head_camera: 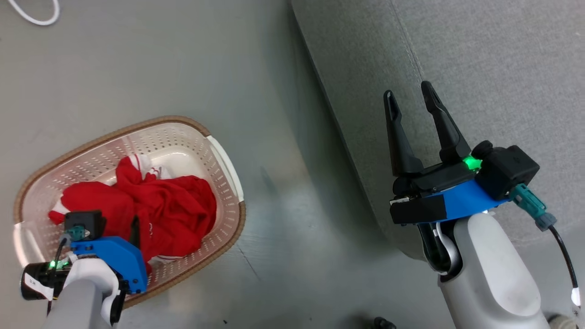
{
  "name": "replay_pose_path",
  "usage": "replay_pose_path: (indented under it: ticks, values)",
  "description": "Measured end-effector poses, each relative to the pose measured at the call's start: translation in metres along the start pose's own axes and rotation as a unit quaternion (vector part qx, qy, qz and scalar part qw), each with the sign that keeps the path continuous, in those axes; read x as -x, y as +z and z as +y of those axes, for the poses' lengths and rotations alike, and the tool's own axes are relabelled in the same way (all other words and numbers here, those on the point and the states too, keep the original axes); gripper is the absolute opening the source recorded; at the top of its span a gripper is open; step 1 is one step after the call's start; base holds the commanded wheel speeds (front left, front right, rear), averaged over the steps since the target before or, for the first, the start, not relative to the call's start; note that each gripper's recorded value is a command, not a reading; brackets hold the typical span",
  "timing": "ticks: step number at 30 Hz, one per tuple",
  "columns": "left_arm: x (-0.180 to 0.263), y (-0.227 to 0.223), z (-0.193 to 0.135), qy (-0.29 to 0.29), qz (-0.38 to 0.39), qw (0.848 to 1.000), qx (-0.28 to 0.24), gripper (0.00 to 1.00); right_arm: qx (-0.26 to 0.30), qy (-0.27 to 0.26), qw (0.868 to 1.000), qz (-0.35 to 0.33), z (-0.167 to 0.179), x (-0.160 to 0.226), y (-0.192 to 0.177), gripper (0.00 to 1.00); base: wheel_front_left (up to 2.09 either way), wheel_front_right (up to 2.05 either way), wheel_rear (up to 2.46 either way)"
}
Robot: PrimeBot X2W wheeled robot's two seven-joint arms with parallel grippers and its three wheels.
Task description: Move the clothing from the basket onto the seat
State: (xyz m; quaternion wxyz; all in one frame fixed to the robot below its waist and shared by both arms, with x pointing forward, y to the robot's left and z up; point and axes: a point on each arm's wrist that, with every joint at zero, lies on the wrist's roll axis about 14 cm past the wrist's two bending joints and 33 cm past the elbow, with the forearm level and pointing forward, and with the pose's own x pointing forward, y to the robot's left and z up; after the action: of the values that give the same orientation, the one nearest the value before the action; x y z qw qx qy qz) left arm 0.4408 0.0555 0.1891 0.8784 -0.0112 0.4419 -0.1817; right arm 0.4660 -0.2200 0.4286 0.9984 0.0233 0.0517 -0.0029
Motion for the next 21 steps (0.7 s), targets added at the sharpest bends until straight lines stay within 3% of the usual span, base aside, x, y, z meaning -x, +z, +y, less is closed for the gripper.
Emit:
replay_pose_path:
  ticks: [9, 10, 11, 21]
  values:
    - [-0.039, -0.046, 0.005, 0.018, 0.092, 0.996, 0.000, 1.00, 0.000, -0.038, 0.999, 0.027, -0.027, 0.007, -0.017, 1.00, 0.00, 0.00, 0.00]
    - [-0.040, -0.053, 0.006, 0.022, 0.107, 0.994, 0.001, 0.47, 0.002, -0.041, 0.999, 0.029, -0.030, 0.008, -0.018, 1.00, 0.00, 0.00, 0.00]
    - [-0.041, -0.058, 0.005, 0.021, 0.115, 0.993, 0.001, 0.00, 0.002, -0.045, 0.999, 0.031, -0.032, 0.009, -0.019, 1.00, 0.00, 0.00, 0.00]
    - [-0.039, -0.057, -0.004, 0.015, 0.109, 0.994, 0.020, 0.00, 0.002, -0.050, 0.998, 0.025, -0.035, 0.011, -0.014, 1.00, 0.00, 0.00, 0.00]
